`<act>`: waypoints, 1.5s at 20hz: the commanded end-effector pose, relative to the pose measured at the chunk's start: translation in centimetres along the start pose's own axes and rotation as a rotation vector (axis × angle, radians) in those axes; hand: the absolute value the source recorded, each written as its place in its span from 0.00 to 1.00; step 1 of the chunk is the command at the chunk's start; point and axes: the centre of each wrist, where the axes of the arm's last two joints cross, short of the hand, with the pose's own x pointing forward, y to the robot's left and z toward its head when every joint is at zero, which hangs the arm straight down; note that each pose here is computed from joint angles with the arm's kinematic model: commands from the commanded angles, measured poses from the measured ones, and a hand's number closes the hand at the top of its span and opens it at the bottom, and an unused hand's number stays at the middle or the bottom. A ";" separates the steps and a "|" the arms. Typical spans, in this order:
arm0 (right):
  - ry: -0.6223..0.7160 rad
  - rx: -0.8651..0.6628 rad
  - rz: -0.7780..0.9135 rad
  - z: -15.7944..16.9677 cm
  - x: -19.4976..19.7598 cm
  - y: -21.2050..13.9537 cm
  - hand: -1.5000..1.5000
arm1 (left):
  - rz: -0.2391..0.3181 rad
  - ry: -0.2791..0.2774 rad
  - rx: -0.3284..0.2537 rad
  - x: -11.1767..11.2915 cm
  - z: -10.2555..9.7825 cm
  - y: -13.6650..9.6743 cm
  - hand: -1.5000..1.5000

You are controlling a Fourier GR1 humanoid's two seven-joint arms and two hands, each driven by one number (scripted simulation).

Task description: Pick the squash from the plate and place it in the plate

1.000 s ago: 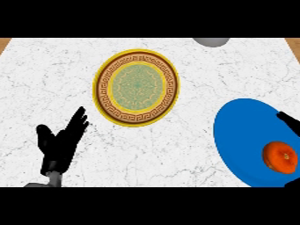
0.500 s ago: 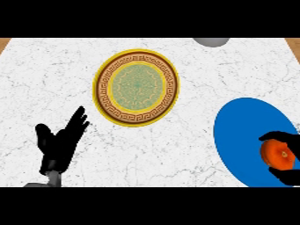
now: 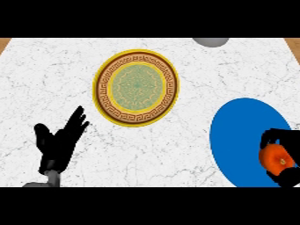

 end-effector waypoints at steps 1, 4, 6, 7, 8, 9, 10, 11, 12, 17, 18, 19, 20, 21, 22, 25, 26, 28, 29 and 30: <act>-0.015 -0.113 -0.065 -1.9 10.4 3.1 1.00 | -0.030 0.036 -0.006 -0.8 0.2 0.3 0.50; -0.056 -0.111 -0.124 -3.5 15.1 4.1 1.00 | -0.016 0.016 -0.055 0.0 -0.3 -1.5 0.50; -0.065 -0.164 -0.170 -4.0 17.9 4.0 1.00 | -0.018 0.016 -0.065 0.0 -0.3 -1.4 0.50; -0.084 -0.216 -0.195 -4.1 19.6 3.5 1.00 | -0.023 0.021 -0.072 0.0 -0.4 -1.7 0.50; -0.100 -0.279 -0.198 -4.1 20.7 2.8 1.00 | -0.022 0.019 -0.075 0.0 -0.5 -2.0 0.50; -0.112 -0.328 -0.186 -4.1 21.8 2.1 1.00 | -0.030 0.020 -0.084 0.1 -0.5 -1.9 0.50; -0.114 -0.388 -0.187 -4.2 22.6 1.6 1.00 | -0.033 0.024 -0.085 0.2 -0.6 -1.9 0.50; -0.107 -0.429 -0.184 -4.1 23.5 1.2 1.00 | -0.038 0.021 -0.100 0.2 -0.6 -2.3 0.50; -0.094 -0.480 -0.186 -4.1 24.2 0.7 1.00 | -0.042 0.036 -0.093 -0.1 -0.6 -2.1 0.50; -0.025 -0.646 -0.280 -3.9 27.1 -0.2 1.00 | -0.041 0.027 -0.114 0.3 -0.8 -3.0 0.50; 0.022 -0.667 -0.306 -4.1 27.1 0.0 1.00 | -0.044 0.018 -0.104 0.6 -0.9 -2.4 0.50; 0.025 -0.697 -0.334 -4.0 27.9 -0.4 1.00 | -0.048 0.031 -0.109 0.3 -1.0 -2.9 0.50; 0.055 -0.742 -0.367 -4.2 28.1 -0.8 1.00 | -0.046 0.032 -0.119 0.1 -0.8 -3.1 0.50; 0.069 -0.757 -0.377 -4.0 28.6 -0.4 1.00 | -0.050 0.025 -0.112 0.4 -0.9 -2.9 0.50; 0.091 -0.767 -0.393 -4.2 29.0 -0.1 1.00 | -0.048 0.021 -0.115 0.6 -0.9 -2.7 0.50; 0.138 -0.849 -0.485 -4.7 30.2 -0.5 1.00 | -0.053 0.023 -0.117 1.0 -1.3 -2.8 0.50; 0.131 -0.876 -0.525 -4.5 30.8 -1.0 1.00 | -0.060 0.031 -0.121 0.6 -1.1 -3.0 0.50; 0.150 -0.916 -0.545 -5.0 31.5 -0.7 1.00 | -0.048 0.036 -0.112 0.8 -1.3 -2.6 0.50; 0.171 -0.937 -0.527 -5.6 31.5 -0.3 1.00 | -0.052 0.024 -0.098 0.6 -1.3 -2.9 0.50; 0.179 -0.968 -0.513 -6.1 31.7 -0.7 1.00 | -0.058 0.021 -0.105 1.0 -1.4 -2.6 0.50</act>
